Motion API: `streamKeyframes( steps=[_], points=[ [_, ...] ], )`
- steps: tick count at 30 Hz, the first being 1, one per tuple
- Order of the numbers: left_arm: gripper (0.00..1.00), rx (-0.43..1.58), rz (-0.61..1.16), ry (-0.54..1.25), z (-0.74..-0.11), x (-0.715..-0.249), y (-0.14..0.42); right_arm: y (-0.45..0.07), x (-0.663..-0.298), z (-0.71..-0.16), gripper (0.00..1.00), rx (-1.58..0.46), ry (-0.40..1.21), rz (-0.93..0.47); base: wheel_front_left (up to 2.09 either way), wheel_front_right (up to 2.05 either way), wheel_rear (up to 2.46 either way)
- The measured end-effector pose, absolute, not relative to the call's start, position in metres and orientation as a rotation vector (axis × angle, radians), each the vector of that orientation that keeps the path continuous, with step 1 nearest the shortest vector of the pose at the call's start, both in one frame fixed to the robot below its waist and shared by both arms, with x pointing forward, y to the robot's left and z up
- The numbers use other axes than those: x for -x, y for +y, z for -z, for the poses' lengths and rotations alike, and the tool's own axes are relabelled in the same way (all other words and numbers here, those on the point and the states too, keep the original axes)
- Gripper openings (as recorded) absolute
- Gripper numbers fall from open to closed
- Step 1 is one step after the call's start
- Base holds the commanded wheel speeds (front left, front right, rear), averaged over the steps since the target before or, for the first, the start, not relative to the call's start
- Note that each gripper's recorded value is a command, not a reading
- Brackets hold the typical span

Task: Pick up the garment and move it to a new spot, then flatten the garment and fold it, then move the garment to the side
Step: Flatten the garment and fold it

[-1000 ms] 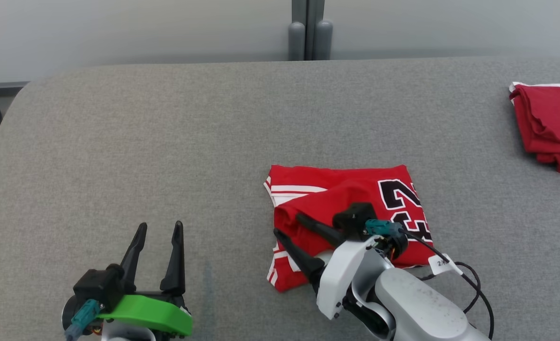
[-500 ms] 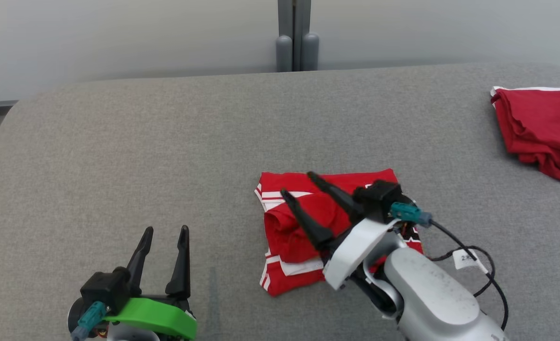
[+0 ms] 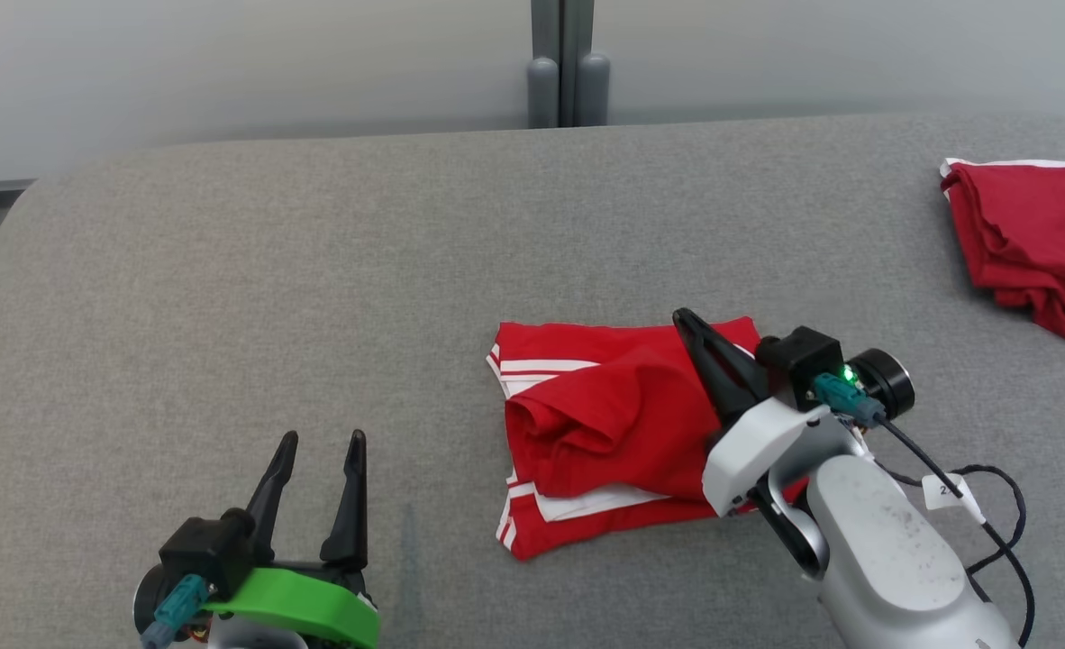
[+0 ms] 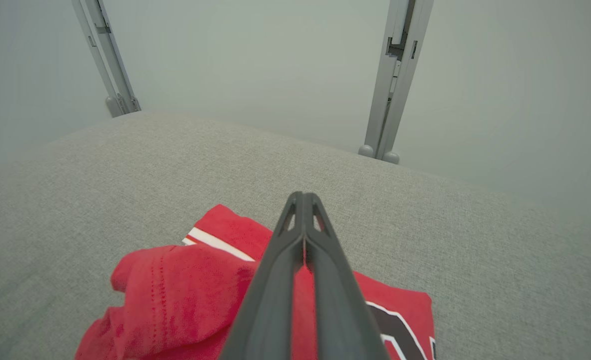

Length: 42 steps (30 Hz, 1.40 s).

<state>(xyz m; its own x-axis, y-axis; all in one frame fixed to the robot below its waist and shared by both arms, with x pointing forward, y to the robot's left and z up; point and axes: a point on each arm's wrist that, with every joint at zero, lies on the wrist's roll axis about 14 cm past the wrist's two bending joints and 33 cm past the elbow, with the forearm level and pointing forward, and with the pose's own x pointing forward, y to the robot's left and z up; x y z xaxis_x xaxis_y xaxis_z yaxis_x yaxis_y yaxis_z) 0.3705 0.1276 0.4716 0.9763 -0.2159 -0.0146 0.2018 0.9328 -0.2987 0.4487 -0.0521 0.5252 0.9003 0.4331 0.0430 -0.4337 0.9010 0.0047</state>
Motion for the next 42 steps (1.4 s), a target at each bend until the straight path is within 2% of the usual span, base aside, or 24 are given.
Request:
streamKeyframes(
  steps=[13, 26, 32, 36, 42],
  points=[
    [1.0, 0.301, 0.182, 0.063, -0.465, -0.373, 0.137, -0.013, -0.423, -0.457, 0.0, -0.027, 0.154, -0.578, 0.0, 0.0, 0.0],
    [1.0, 0.297, 0.144, 0.064, -0.463, -0.378, 0.149, 0.051, -0.405, -0.438, 0.0, -0.072, 0.254, -0.793, 0.0, 0.0, 0.0],
    [1.0, 0.296, 0.119, 0.066, -0.461, -0.377, 0.157, 0.063, -0.39, -0.422, 0.0, -0.069, 0.314, -0.844, 0.0, 0.0, 0.0],
    [1.0, 0.297, 0.116, 0.064, -0.462, -0.38, 0.157, 0.063, -0.389, -0.424, 0.0, -0.077, 0.306, -0.848, 0.0, 0.0, 0.0],
    [1.0, 0.286, 0.162, 0.053, -0.466, -0.383, 0.144, 0.057, -0.409, -0.461, 0.0, -0.139, 0.189, -0.806, 0.0, 0.0, 0.0]
  ],
)
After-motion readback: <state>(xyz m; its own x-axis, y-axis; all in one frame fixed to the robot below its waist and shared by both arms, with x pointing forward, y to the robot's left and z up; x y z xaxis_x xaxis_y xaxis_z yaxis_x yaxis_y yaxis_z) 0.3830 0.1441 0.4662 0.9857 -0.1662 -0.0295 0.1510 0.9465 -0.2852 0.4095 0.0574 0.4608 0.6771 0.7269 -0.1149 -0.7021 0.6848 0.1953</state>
